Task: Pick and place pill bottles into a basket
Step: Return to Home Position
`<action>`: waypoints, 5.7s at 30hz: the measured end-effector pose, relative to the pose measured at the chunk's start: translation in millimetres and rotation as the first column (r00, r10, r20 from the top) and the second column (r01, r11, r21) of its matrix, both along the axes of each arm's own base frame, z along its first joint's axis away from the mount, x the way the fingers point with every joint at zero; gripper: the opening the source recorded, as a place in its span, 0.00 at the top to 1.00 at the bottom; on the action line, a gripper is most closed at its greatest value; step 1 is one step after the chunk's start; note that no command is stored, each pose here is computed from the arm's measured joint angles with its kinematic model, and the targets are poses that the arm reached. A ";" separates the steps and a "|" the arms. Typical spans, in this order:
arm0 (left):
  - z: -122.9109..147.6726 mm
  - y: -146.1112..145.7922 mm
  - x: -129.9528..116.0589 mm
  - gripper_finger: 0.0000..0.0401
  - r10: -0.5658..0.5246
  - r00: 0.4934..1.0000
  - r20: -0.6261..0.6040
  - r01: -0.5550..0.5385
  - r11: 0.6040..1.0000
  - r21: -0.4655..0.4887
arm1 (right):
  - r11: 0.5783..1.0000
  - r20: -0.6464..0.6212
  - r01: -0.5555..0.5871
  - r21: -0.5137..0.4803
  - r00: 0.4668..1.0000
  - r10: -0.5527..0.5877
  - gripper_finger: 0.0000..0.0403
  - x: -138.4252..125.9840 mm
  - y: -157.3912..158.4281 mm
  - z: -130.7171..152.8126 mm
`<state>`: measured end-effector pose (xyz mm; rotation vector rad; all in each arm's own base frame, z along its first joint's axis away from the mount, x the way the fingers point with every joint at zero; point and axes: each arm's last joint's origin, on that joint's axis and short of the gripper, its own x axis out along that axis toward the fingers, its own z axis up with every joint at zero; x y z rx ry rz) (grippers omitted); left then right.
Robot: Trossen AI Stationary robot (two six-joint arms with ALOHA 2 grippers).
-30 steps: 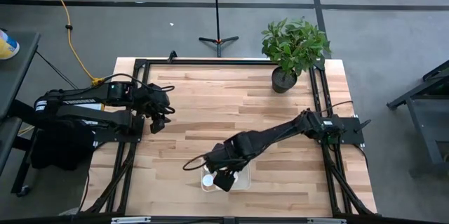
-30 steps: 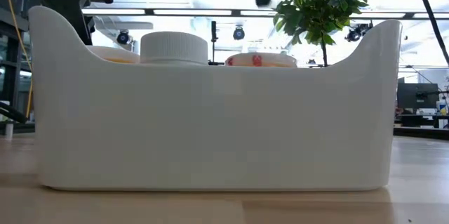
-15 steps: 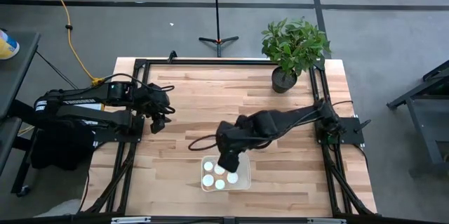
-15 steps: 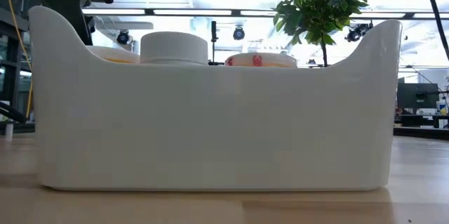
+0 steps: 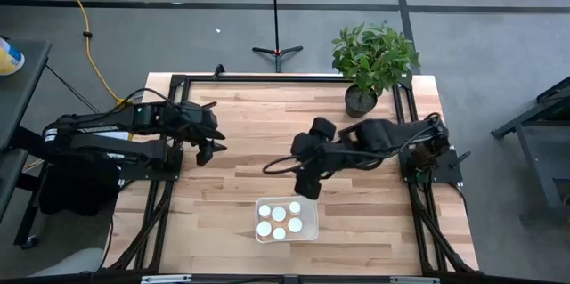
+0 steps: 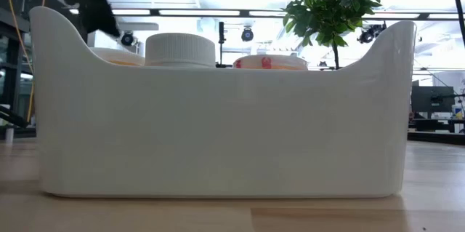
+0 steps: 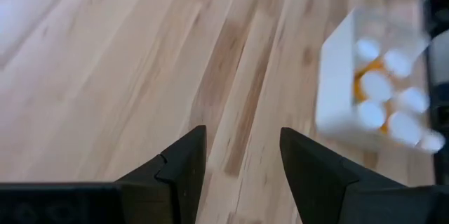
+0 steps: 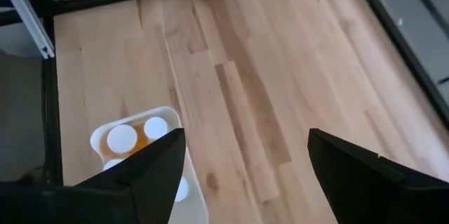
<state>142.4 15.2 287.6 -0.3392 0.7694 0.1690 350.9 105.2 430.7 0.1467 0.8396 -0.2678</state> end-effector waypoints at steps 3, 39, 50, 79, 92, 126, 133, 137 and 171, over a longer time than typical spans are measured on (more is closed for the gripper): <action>9.0 -0.7 -3.2 0.46 -0.009 0.995 0.099 0.009 1.000 0.004 | 1.000 0.033 -0.025 -0.015 0.999 0.025 0.28 -13.4 -4.5 14.2; -14.5 -14.2 -71.0 0.46 -0.169 0.640 0.750 0.160 0.983 0.085 | 0.988 0.506 0.155 -0.002 0.852 -0.133 0.28 -146.2 -35.3 20.5; -16.8 -15.8 -72.5 0.46 -0.236 0.621 0.748 0.204 0.969 0.136 | 0.996 0.862 -0.067 0.065 0.506 -0.022 0.28 -218.4 -72.6 -46.6; -32.6 -15.3 -80.5 0.46 -0.262 0.601 0.755 0.140 0.965 0.223 | 0.987 0.697 -0.072 0.146 0.715 -0.051 0.28 -216.8 -124.1 -153.8; -38.1 -15.0 -77.3 0.46 -0.269 0.606 0.748 0.144 0.963 0.230 | 0.968 0.830 -0.137 0.211 0.548 -0.103 0.28 -257.3 -117.0 -180.5; -84.5 -9.6 -53.9 0.46 -0.115 0.622 0.775 0.068 0.993 0.093 | 0.954 0.791 -0.049 0.295 0.573 -0.215 0.28 -259.7 -119.1 -216.8; -77.5 -11.7 -55.2 0.46 -0.284 0.546 0.788 0.092 0.955 0.280 | 0.990 0.828 -0.144 0.000 0.554 0.081 0.28 -260.1 -115.7 -211.1; -79.3 -11.9 -54.9 0.46 -0.324 0.556 0.765 0.094 0.939 0.330 | 0.988 0.812 -0.151 -0.039 0.571 0.119 0.28 -259.9 -115.4 -213.0; -111.7 -12.2 -46.3 0.46 -0.395 0.586 0.708 0.153 0.911 0.382 | 0.957 0.818 -0.276 -0.090 0.527 0.229 0.28 -252.1 -111.0 -252.9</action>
